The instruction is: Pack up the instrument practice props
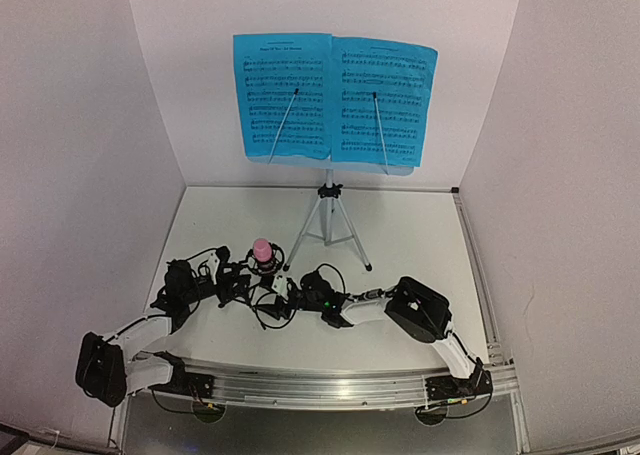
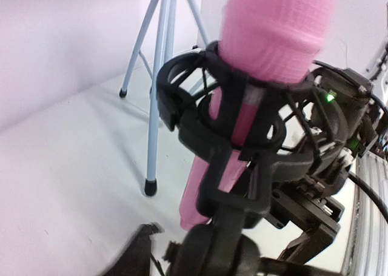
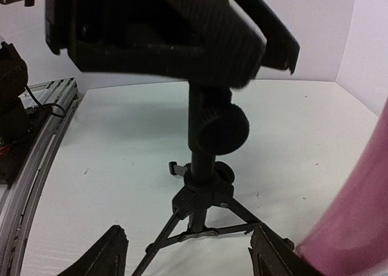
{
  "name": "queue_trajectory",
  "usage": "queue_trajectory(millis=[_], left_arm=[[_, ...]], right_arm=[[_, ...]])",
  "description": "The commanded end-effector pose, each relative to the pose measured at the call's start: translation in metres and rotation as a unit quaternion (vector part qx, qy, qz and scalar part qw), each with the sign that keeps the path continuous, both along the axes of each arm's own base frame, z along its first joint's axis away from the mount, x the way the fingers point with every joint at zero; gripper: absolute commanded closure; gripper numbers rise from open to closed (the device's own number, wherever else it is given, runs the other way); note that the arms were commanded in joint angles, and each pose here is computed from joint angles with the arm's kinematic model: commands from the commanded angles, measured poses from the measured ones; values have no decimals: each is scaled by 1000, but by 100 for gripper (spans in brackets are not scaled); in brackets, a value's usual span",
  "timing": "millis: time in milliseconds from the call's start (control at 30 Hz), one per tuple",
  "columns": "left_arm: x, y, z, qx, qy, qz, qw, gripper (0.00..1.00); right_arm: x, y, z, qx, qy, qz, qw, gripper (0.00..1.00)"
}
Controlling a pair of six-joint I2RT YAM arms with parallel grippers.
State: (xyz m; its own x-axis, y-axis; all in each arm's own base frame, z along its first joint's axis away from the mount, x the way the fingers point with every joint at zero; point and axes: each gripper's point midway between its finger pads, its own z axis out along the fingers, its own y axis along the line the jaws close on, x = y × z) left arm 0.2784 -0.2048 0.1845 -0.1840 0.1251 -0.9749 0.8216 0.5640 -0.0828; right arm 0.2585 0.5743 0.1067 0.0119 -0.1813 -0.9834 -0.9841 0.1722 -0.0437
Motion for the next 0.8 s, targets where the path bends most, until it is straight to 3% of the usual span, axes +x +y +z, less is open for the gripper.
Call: queue_trajectory(millis=[0, 133, 267, 367, 600, 767], left_arm=[[-2, 3, -5, -1, 26, 4, 1000, 51], [-4, 7, 4, 6, 12, 5, 1000, 43], [-16, 11, 8, 34, -11, -13, 999, 19], [-25, 12, 9, 46, -25, -28, 998, 7], [-16, 13, 16, 49, -30, -17, 998, 8], [-11, 10, 22, 60, -45, -25, 997, 12]], right_arm=[[-10, 0, 41, 35, 1, 1, 999, 32], [-15, 0, 43, 36, 5, 8, 999, 32], [-22, -2, 44, 36, 16, 18, 999, 32], [-27, -7, 34, 27, 38, 14, 999, 32], [-36, -25, -15, -16, 117, -6, 993, 33], [-50, -36, -12, -26, 132, -11, 991, 34]])
